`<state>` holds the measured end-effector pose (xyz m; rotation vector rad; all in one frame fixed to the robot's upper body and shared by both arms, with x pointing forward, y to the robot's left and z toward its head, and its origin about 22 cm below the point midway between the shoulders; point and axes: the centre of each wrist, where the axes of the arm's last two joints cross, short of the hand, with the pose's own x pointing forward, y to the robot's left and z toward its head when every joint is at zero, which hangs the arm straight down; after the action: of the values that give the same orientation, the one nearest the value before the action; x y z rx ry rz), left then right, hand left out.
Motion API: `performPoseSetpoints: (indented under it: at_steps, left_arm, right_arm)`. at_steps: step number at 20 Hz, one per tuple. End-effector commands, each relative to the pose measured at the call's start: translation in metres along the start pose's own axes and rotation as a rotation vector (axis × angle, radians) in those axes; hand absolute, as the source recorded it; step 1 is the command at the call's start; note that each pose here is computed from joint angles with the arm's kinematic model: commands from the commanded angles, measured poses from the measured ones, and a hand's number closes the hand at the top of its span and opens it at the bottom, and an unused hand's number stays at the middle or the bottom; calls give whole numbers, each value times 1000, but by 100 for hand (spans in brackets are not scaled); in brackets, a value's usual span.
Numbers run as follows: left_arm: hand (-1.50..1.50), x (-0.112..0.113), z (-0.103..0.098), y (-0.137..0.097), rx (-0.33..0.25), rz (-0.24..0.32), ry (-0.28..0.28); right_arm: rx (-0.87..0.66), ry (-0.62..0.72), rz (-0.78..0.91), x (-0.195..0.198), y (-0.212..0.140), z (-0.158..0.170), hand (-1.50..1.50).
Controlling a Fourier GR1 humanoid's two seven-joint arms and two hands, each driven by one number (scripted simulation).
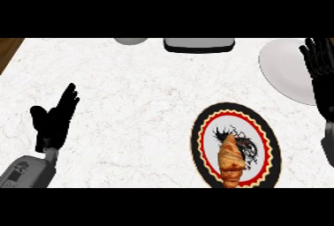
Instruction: Pick the croissant from the plate and place it in the plate
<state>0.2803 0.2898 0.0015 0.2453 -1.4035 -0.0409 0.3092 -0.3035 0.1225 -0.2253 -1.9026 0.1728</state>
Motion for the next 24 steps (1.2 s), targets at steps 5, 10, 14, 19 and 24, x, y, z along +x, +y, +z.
performPoseSetpoints:
  at_steps: [5,10,14,19,24]
  left_arm:
    - [0,-39,27,-18,-54,75,205]
    - [0,-50,40,-41,-97,142,248]
    - [0,-48,58,-47,-142,149,244]
    - [0,-36,47,-43,-159,148,227]
    - [0,-44,47,-45,-137,148,243]
  right_arm:
    - [64,66,300,66,-3,-29,150]
    - [-188,66,712,54,-28,-8,-150]
    - [-179,41,598,43,13,45,-150]
    - [-104,51,700,81,19,60,-150]
    - [160,281,909,95,22,70,-150]
